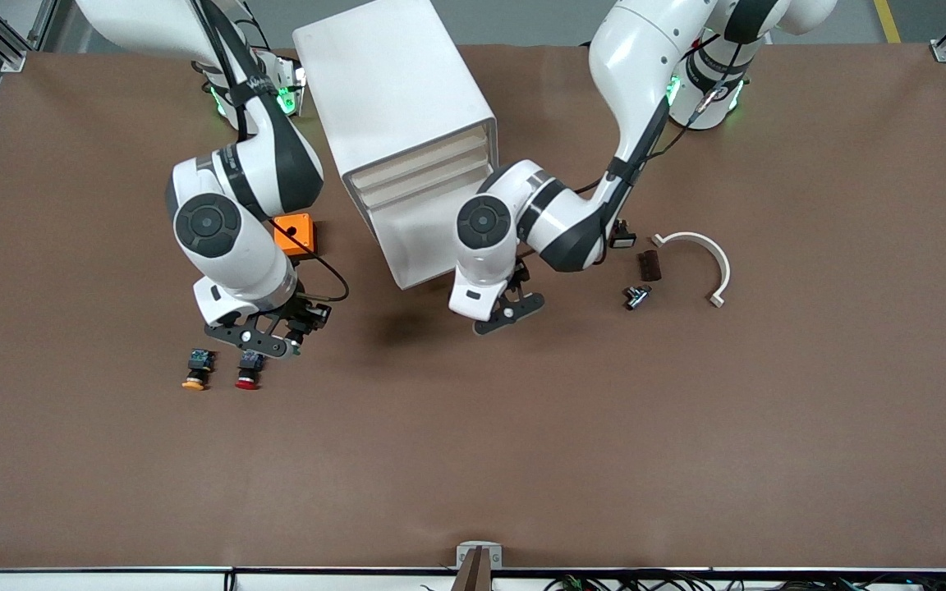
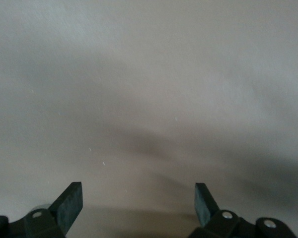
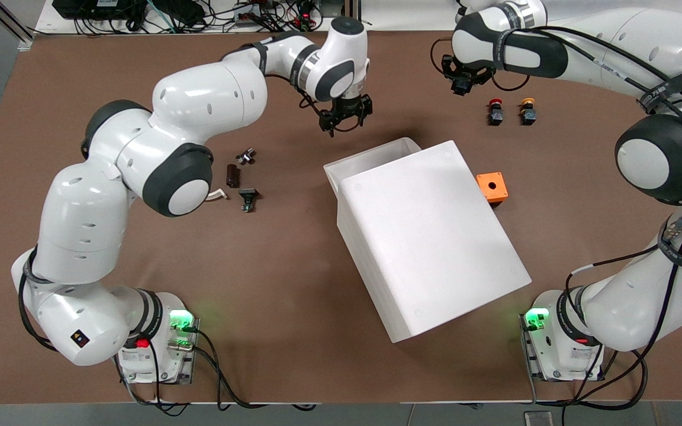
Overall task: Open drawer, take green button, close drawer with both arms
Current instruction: 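Carry the green button toward the red button while the left gripper reaches the drawer, then lower the green button beside the red button while the left gripper pushes the drawer shut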
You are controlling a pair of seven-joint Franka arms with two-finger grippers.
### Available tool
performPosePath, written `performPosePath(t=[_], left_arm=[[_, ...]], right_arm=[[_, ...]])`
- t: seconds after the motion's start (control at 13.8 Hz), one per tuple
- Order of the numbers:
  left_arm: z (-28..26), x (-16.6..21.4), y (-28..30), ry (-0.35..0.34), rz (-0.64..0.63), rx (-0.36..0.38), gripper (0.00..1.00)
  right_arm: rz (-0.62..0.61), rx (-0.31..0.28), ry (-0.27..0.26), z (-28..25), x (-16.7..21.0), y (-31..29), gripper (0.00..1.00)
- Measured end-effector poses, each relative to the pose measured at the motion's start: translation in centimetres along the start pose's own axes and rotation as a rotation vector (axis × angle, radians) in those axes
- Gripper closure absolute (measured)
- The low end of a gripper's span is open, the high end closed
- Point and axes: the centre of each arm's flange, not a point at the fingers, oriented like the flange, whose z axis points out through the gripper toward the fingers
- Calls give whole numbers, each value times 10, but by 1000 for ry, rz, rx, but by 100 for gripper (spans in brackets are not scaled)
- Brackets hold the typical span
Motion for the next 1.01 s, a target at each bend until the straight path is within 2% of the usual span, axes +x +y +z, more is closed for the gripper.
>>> performPosePath(t=[0.36, 0.72, 1.01], left_arm=[[13, -37, 12, -3, 51, 17, 0], [20, -64, 20, -10, 84, 23, 0], [22, -91, 26, -59, 91, 13, 0]], right_arm=[[-62, 5, 26, 58, 18, 29, 59], [-126, -13, 23, 105, 33, 50, 59], [-140, -17, 16, 126, 32, 49, 59]])
